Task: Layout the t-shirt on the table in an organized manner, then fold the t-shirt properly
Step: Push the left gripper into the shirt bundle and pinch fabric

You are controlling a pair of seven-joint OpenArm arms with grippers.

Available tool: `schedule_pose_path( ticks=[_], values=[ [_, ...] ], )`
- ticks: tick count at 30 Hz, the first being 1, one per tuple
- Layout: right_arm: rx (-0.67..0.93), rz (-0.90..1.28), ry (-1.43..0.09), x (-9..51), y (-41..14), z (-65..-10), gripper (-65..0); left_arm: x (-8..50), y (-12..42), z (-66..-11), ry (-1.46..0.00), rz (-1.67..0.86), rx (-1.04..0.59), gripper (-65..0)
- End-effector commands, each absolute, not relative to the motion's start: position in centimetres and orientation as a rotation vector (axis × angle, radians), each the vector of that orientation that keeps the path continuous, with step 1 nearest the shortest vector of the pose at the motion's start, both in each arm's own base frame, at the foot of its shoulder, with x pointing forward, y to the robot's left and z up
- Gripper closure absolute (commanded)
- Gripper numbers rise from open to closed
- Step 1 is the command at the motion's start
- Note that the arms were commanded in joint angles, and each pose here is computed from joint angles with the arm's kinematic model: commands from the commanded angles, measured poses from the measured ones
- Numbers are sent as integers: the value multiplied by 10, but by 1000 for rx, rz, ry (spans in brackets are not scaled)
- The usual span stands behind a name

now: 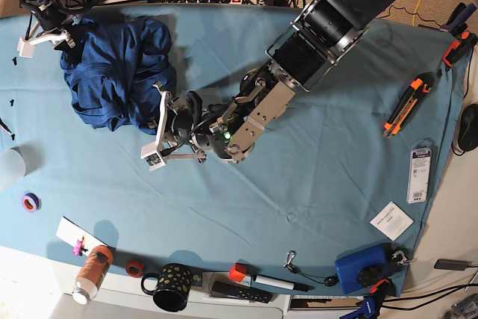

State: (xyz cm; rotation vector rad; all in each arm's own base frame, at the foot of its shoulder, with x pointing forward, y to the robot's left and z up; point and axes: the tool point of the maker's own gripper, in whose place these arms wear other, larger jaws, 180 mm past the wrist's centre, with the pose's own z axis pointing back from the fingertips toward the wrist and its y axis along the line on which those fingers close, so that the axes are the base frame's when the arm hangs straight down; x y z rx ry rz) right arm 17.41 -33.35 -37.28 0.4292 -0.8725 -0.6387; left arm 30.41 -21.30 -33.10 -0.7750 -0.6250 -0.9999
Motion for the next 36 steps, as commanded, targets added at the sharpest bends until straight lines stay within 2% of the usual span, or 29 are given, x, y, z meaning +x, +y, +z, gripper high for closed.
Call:
schedule_pose_path(
  ticks=[1,6,7,9,10,11,12,25,28,32,36],
  values=[
    [418,-614,-906,179,-339,-362,0,310,-228,-305,-691,-1009,-821,0],
    [389,-539,-889,177,-344,-358,0,299,-230,-304,-698,-1129,-838,0],
    [378,-531,-889,177,-347,-356,-73,296,-229,-305,-699,-1163,-838,-12],
    [358,-516,-898,179,-355,-350,-244,295,-229,-305,-700,-1175,-834,-207],
    [346,-513,-912,181,-360,-346,-300,298,-229,-305,-701,-1157,-828,-296],
    [335,-510,-925,182,-365,-342,-317,302,-228,-306,-701,-1121,-813,-356],
    [325,-505,-933,183,-369,-338,-317,307,-227,-307,-701,-1084,-798,-382],
    [168,-398,-1067,206,-425,-273,-317,338,-212,-310,-756,-969,-680,-386],
    [155,-377,-1084,210,-431,-261,-317,349,-206,-303,-770,-899,-710,-385],
    [257,-336,-1098,213,-414,-255,-317,362,-198,-284,-801,-789,-807,-376],
    [436,-292,-1273,223,-390,-222,-317,358,-192,-253,-838,-734,-1023,-341]
  ],
)
